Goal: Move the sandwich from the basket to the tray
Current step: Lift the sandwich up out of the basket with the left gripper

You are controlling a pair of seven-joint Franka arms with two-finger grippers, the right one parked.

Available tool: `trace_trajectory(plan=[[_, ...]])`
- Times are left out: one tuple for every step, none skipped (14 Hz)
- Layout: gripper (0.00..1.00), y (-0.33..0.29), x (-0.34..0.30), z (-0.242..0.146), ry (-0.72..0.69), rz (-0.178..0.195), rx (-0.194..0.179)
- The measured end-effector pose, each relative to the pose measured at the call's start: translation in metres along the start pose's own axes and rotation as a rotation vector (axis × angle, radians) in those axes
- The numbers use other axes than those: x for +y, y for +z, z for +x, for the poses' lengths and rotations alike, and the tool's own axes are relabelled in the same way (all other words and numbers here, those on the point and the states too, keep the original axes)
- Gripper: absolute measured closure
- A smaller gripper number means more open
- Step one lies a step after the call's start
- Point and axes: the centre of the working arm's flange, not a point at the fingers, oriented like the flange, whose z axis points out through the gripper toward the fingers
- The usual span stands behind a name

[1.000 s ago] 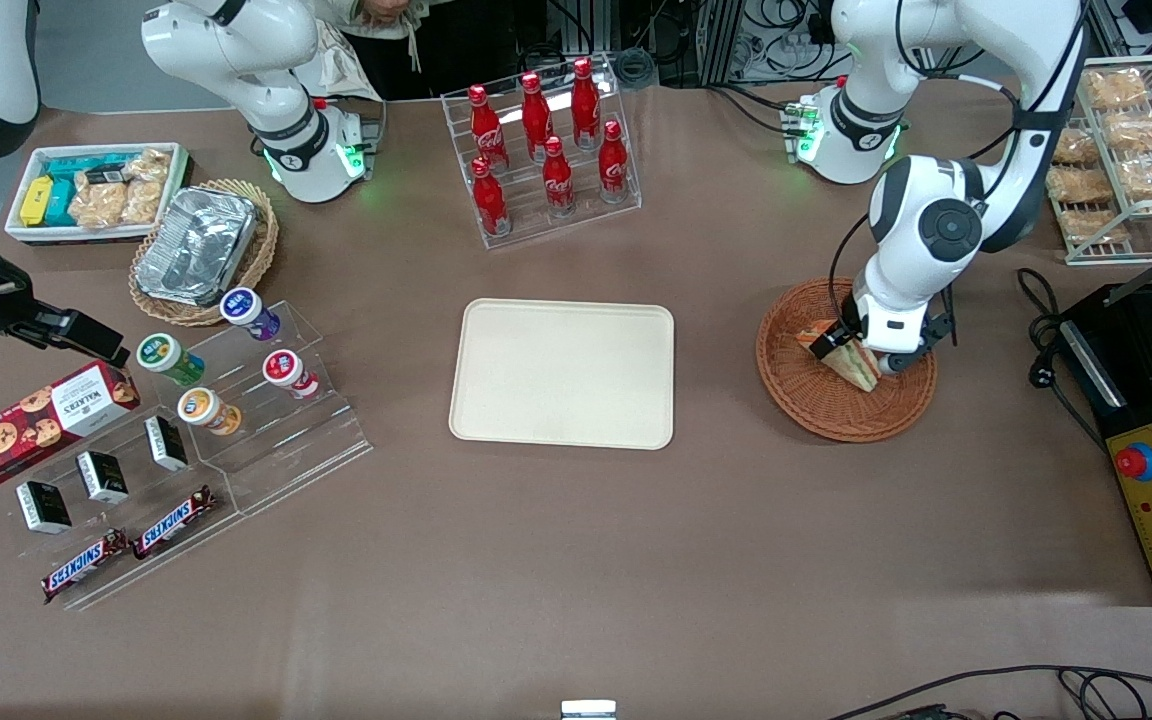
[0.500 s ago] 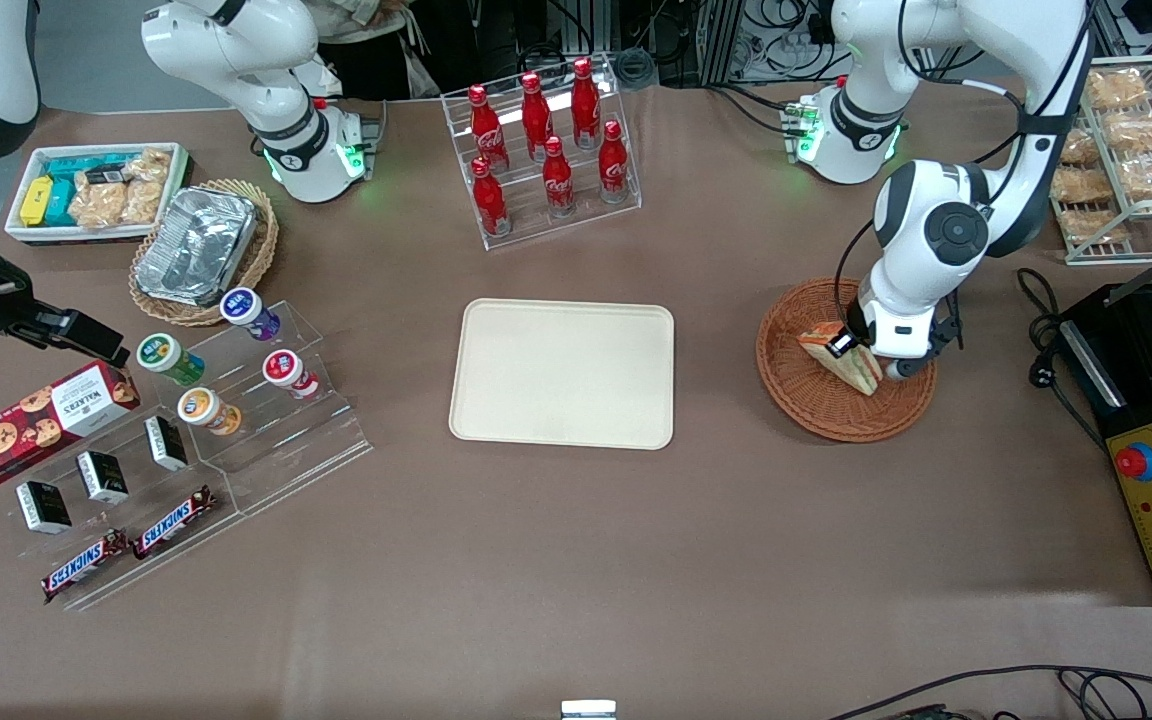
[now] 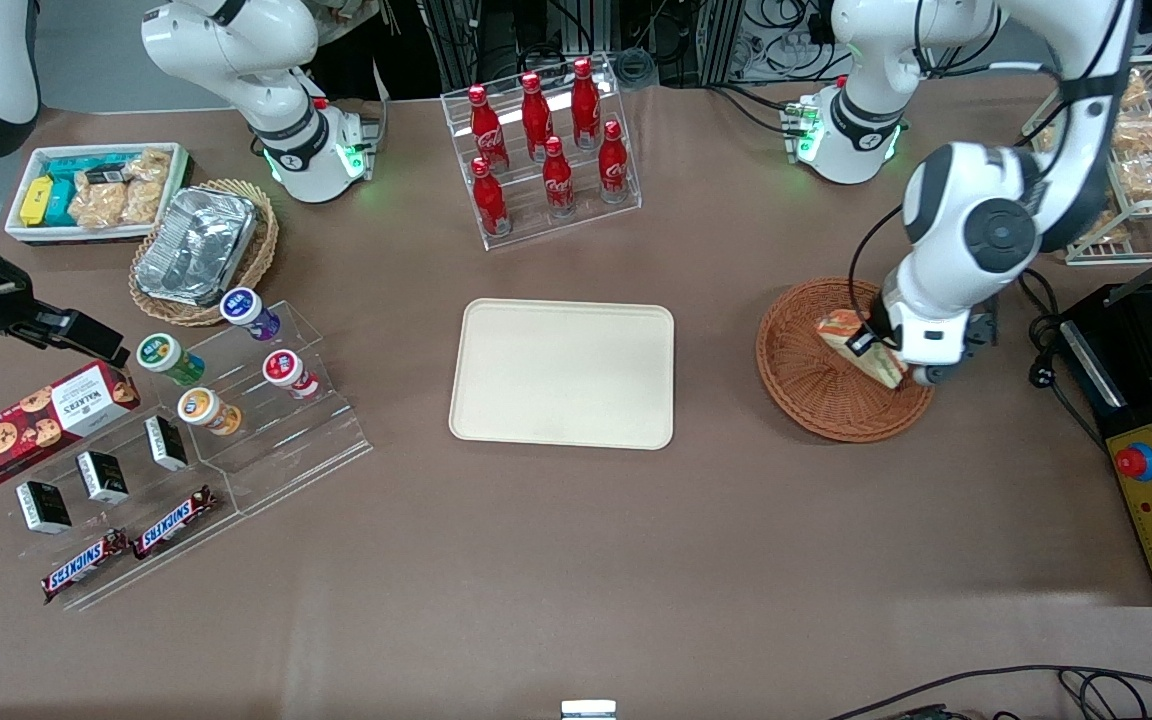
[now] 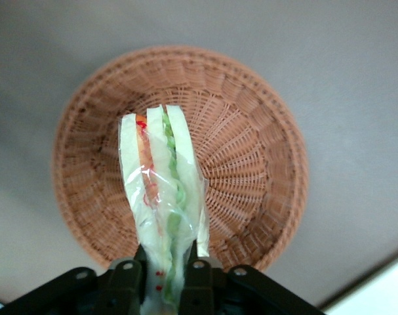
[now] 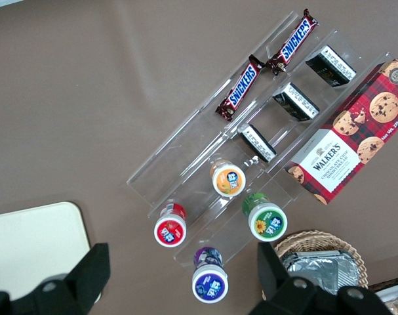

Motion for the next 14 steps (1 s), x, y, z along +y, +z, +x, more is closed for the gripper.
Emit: trace_trajectory(plan=[[0.84, -0.028, 0.003, 0.006, 0.006, -0.002, 0.003], [0.84, -0.055, 0.004, 0.012, 0.017, -0.01, 0.009], [0.84, -0.076, 0.004, 0.016, 0.037, -0.016, 0.014], [0.84, -0.093, 0.003, 0.02, 0.064, -0.021, 0.018], [0.84, -0.106, 0.003, 0.021, 0.092, -0.025, 0.021], [0.84, -0.115, 0.003, 0.022, 0.116, -0.029, 0.026], [0.84, -0.123, 0.003, 0.022, 0.138, -0.033, 0.03], [0.84, -0.129, 0.003, 0.022, 0.16, -0.033, 0.033], [0.84, -0.135, 0.002, 0.022, 0.181, -0.029, 0.031], [0.84, -0.139, 0.0, 0.022, 0.203, -0.023, 0.027], [0.84, -0.142, -0.003, 0.023, 0.226, -0.015, 0.018], [0.84, -0.143, -0.005, 0.024, 0.244, -0.006, 0.009], [0.84, -0.143, -0.006, 0.024, 0.259, -0.002, 0.004], [0.84, -0.143, -0.006, 0.023, 0.271, -0.001, 0.003]])
